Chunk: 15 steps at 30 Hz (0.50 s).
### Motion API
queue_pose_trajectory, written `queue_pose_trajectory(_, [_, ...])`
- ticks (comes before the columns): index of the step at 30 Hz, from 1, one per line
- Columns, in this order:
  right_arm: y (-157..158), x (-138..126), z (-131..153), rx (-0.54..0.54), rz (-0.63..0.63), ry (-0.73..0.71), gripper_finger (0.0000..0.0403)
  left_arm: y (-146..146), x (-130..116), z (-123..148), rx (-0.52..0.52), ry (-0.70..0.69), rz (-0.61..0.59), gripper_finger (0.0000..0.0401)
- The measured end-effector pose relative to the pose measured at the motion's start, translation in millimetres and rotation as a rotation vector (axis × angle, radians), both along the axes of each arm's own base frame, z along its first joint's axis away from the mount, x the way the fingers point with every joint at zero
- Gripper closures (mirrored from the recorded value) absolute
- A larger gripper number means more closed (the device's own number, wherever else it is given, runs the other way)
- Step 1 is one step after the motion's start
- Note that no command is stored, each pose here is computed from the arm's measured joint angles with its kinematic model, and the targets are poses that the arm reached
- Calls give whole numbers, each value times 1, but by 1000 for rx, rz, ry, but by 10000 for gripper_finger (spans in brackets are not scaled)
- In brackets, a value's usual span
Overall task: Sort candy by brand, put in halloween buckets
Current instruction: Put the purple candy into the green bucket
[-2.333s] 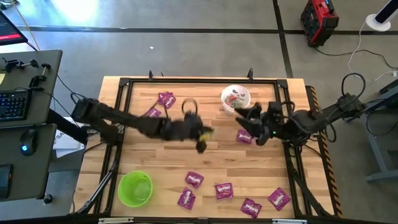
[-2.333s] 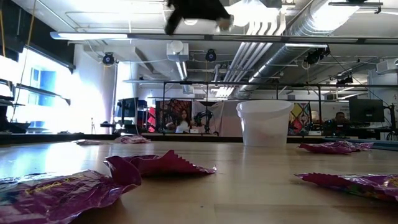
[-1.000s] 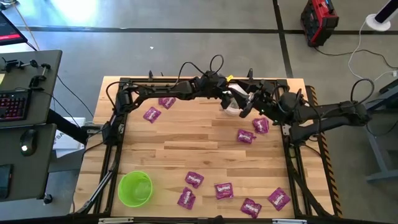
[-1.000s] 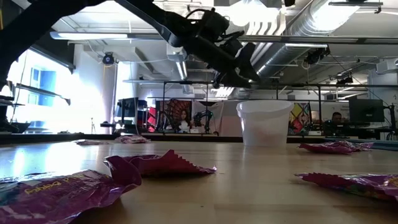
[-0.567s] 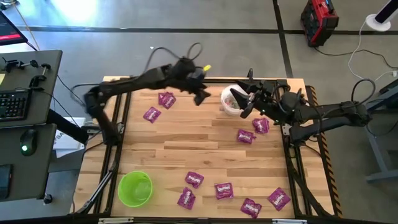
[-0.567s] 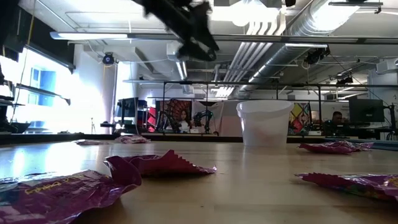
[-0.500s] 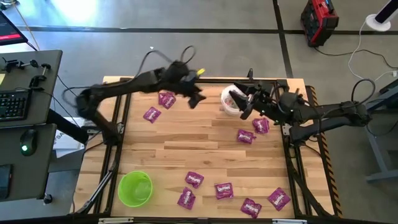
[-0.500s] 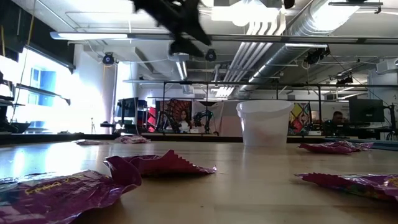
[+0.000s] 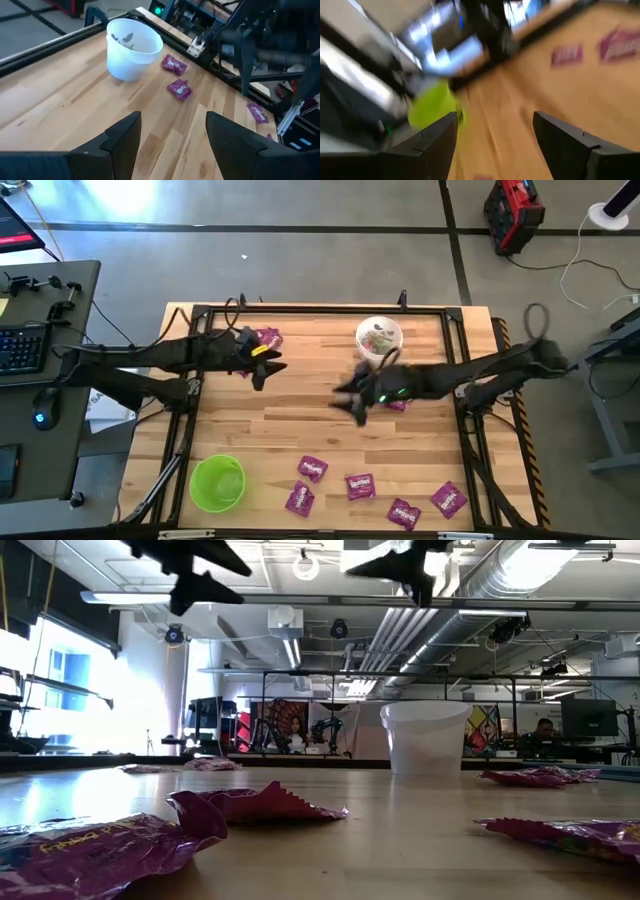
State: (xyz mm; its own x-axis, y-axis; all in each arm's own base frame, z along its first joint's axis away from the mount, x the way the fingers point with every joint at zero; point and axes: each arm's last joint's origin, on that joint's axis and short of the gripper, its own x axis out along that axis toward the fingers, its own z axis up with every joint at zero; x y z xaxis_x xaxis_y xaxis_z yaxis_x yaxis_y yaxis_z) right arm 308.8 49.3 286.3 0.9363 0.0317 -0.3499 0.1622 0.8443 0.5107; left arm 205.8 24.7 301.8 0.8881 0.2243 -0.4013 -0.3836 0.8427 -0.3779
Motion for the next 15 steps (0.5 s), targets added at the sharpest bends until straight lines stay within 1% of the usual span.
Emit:
queue_pose_trajectory(3, [20,24,-12,-58,91,187,149,-2,-8,3,33,-17,-19,190])
queue_pose_trajectory(6, [38,45,-26,-125,147,381,149,-4,-11,7,37,-34,-81,190])
queue_pose_trajectory(9, [56,66,-38,-116,208,480,149,-6,-12,5,18,-25,-148,190])
queue_pose_trajectory(12, [75,86,-45,-105,301,509,149,-8,-12,4,-91,-29,-173,190])
queue_pose_trajectory(15, [95,101,-55,-155,372,544,149,-12,-13,0,-201,2,-174,190])
